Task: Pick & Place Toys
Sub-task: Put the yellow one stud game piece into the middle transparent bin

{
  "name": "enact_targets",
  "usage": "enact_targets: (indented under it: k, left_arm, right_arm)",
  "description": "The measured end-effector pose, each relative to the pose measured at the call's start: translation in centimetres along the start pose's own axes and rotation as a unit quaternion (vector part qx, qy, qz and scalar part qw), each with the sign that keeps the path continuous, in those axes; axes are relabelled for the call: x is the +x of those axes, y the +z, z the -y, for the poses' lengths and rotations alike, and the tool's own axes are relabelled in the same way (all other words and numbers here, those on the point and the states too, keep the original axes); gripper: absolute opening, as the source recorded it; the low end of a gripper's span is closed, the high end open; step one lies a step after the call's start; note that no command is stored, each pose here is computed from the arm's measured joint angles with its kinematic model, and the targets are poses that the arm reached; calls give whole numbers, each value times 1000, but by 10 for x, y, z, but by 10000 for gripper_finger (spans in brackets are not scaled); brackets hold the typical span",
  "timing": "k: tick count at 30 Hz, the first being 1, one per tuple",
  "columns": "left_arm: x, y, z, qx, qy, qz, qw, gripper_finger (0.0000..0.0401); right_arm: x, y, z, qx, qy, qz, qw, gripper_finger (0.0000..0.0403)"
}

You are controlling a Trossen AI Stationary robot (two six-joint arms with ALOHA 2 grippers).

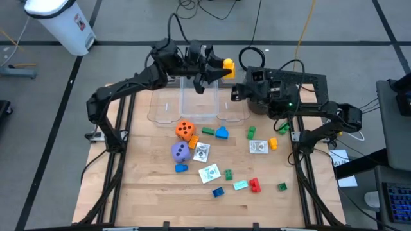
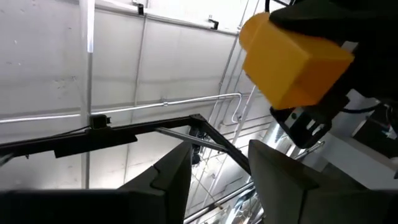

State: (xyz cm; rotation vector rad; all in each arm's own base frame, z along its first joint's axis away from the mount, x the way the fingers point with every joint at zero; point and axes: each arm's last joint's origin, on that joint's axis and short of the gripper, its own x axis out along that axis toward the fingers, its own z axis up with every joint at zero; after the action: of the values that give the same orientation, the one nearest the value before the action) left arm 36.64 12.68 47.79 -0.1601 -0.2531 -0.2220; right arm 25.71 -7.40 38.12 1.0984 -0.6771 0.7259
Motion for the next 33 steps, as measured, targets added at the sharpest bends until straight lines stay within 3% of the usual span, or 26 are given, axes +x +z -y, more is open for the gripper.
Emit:
enact_targets:
  k: [4, 9, 14, 23, 28, 33]
  left_arm:
    - [8, -9, -5, -10, -16, 9, 1000, 146]
    - [17, -22, -12, -33, -36, 18, 999, 158]
    - [14, -14, -13, -23, -48, 47, 998, 133]
    - [10, -7, -13, -18, -58, 64, 996, 159]
    - [10, -7, -12, -20, -60, 62, 996, 135]
    - [10, -7, -13, -8, -65, 60, 996, 139]
  right_arm:
    - [3, 2, -2, -3, 5, 10, 1000, 150]
    - [18, 5, -6, -16, -4, -26, 1000, 150]
    - [20, 5, -7, -22, -5, -43, 999, 150]
    - [20, 4, -2, -23, -29, -42, 998, 150]
    - [20, 5, -1, -26, -31, -32, 999, 150]
    - [20, 5, -1, -22, -32, -29, 999, 150]
